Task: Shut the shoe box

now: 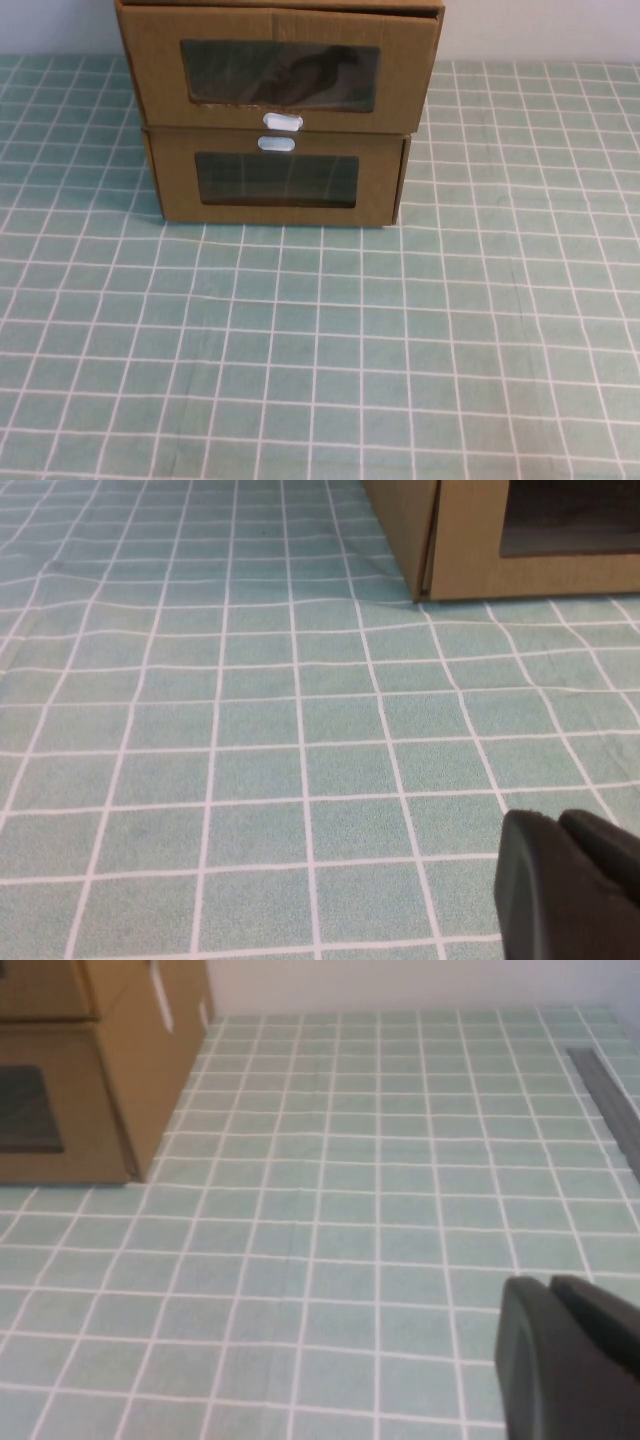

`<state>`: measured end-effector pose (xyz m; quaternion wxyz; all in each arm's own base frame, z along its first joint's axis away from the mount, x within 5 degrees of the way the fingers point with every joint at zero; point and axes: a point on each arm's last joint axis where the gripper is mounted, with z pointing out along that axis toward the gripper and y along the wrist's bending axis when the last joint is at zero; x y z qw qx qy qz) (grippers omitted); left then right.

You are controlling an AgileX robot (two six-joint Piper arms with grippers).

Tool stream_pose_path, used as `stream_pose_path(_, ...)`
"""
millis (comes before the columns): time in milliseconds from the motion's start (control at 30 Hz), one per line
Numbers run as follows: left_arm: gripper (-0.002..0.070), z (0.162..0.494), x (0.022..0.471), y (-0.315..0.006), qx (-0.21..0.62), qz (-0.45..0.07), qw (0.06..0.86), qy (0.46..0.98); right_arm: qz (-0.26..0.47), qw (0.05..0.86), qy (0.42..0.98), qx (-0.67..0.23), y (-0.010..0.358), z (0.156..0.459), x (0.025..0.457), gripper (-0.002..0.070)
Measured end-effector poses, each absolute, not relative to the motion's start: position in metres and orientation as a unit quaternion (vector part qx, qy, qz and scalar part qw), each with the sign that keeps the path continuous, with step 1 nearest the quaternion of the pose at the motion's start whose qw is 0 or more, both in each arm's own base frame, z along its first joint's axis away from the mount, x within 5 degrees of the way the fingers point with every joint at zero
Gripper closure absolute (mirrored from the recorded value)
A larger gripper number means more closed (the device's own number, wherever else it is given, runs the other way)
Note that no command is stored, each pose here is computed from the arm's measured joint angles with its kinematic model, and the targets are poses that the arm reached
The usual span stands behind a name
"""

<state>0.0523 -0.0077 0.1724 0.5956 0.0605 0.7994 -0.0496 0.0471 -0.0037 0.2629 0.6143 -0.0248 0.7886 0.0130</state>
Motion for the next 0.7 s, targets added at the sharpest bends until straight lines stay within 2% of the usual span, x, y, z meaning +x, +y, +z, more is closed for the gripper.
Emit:
stream_pose_path(233,0.068,0.172,0.052,-0.008,0.06,-0.05,0.595,0.8,0.023,0.649,0.759,-0.045,0.004,0.262,0.041,0.069)
stream_pose_path(567,0.068,0.172,0.052,-0.008,0.061,-0.049,0.595,0.8,0.02,0.66,0.751,0.009,0.002,0.212,0.051,0.069)
stream_pose_path(700,0.068,0.172,0.052,-0.008,0.061,-0.049,0.595,0.8,0.025,0.654,0.756,0.021,0.001,0.201,0.053,0.069)
